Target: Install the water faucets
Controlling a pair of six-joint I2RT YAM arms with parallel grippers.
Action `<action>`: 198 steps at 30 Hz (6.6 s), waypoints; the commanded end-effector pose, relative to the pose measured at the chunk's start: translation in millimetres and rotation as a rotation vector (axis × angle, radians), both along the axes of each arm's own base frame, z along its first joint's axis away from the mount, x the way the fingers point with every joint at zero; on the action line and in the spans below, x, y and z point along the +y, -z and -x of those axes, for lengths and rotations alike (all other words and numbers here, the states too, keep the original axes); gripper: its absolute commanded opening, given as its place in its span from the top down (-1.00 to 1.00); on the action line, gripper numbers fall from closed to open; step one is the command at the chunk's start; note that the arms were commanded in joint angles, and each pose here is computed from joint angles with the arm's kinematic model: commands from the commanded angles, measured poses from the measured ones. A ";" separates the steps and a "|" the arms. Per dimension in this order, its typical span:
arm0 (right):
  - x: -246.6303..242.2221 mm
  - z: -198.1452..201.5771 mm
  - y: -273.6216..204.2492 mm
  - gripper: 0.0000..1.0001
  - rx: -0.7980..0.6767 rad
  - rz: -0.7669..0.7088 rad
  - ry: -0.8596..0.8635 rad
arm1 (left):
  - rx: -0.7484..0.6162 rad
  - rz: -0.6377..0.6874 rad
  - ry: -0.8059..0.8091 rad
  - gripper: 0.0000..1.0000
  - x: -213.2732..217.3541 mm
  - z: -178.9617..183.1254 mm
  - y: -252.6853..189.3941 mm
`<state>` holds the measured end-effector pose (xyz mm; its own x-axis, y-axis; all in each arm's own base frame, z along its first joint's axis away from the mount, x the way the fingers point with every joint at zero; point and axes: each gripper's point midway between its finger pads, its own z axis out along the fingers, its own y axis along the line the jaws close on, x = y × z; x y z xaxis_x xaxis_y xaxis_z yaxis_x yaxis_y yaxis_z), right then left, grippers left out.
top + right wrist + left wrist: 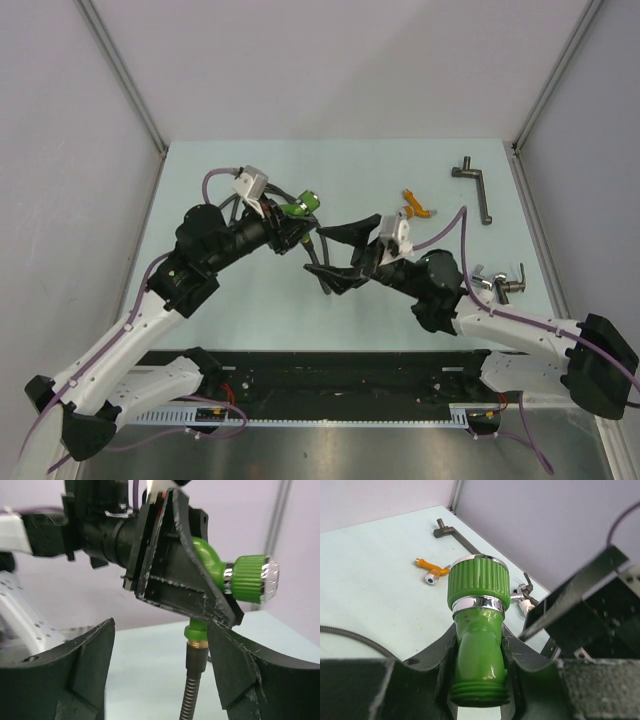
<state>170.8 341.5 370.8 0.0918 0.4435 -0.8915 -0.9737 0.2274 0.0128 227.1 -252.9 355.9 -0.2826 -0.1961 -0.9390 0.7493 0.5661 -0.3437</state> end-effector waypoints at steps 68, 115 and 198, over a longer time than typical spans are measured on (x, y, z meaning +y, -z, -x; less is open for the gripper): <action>-28.3 17.9 -25.0 1.00 0.089 -0.124 -0.421 | -0.272 -0.024 0.615 0.32 -39.4 89.5 -52.6; -3.9 -22.0 20.7 1.00 0.044 0.033 -0.072 | -0.212 -0.431 0.384 -0.87 -30.4 17.2 -83.0; -33.1 -43.0 19.3 1.00 0.067 -0.030 0.215 | 0.040 -0.134 -0.276 -0.99 -5.8 14.8 -60.2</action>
<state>218.4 320.9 322.6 0.0811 0.3635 -0.9280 -0.8941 0.4381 0.0934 210.3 -270.8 412.2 -0.3047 -0.1288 -0.9437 0.5791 0.7616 -0.2909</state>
